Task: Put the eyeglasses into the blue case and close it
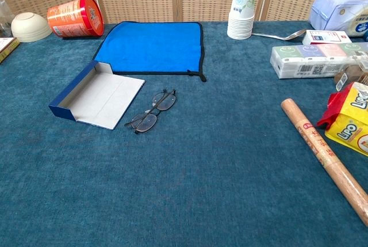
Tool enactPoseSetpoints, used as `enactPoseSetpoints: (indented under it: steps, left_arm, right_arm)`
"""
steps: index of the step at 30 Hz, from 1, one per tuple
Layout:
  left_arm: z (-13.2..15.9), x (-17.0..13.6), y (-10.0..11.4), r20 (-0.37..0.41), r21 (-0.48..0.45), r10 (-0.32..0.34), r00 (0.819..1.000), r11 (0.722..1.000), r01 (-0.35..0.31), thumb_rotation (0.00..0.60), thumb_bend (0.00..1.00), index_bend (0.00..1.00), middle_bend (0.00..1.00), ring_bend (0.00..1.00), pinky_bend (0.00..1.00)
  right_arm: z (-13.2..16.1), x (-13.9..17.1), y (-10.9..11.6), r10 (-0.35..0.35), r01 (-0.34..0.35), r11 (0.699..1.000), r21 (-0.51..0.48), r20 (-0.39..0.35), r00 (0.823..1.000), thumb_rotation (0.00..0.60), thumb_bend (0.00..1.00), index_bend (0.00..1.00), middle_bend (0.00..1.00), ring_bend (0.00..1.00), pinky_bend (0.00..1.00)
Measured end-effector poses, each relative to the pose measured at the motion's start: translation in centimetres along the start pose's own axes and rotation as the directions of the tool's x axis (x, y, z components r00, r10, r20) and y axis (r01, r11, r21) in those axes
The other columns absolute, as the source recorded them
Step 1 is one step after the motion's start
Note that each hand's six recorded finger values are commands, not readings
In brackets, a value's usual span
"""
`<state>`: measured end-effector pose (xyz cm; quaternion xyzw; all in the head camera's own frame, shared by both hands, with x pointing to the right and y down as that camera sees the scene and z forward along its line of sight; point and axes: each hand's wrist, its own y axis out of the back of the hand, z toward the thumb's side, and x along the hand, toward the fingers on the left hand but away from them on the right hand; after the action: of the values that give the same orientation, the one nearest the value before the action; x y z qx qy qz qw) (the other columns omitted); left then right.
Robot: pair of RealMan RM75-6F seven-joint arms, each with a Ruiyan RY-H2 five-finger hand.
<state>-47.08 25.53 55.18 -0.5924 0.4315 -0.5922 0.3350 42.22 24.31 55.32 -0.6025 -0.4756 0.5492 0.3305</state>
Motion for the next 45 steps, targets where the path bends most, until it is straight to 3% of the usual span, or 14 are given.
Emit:
enactPoseSetpoints:
  steps: [19,25,28,34,38,45]
  left_arm:
    - [1.2,0.9,-0.3,0.06,-0.005,-0.041,0.997,0.999,0.041,0.6,0.3,0.01,0.0,0.0,0.0]
    - [2.5,2.4,-0.6,0.124,0.013,-0.079,0.989,0.997,0.078,0.6,0.29,0.13,0.0,0.0,0.0]
    - [3.6,3.5,-0.7,0.179,0.036,-0.111,0.978,0.994,0.106,0.6,0.3,0.14,0.0,0.0,0.0]
    - [6.6,6.1,-1.6,0.304,0.121,-0.193,0.933,0.979,0.163,0.6,0.34,0.16,0.0,0.0,0.0]
    - [9.3,8.1,-2.4,0.39,0.193,-0.238,0.89,0.966,0.173,0.6,0.37,0.16,0.0,0.0,0.0]
    - [15.0,11.2,-4.1,0.531,0.322,-0.278,0.801,0.94,0.113,0.6,0.38,0.16,0.0,0.0,0.0]
  right_arm:
    - [-0.3,0.5,0.0,-0.003,0.004,1.0,-0.011,0.017,1.0,0.6,0.38,0.0,0.04,0.0,0.05]
    - [-0.7,0.8,0.1,-0.006,0.006,1.0,-0.005,0.037,0.999,0.6,0.38,0.0,0.04,0.0,0.05]
    - [-1.0,1.0,0.2,-0.009,0.01,1.0,-0.006,0.05,0.999,0.6,0.38,0.0,0.04,0.0,0.05]
    - [-1.6,1.5,0.4,-0.012,0.012,1.0,-0.004,0.071,0.997,0.6,0.38,0.0,0.04,0.0,0.05]
    - [-2.0,1.9,0.7,-0.023,0.023,1.0,-0.001,0.086,0.996,0.6,0.38,0.0,0.04,0.0,0.05]
    - [-2.5,2.6,1.2,-0.037,0.037,0.999,0.006,0.11,0.993,0.6,0.38,0.0,0.04,0.0,0.05]
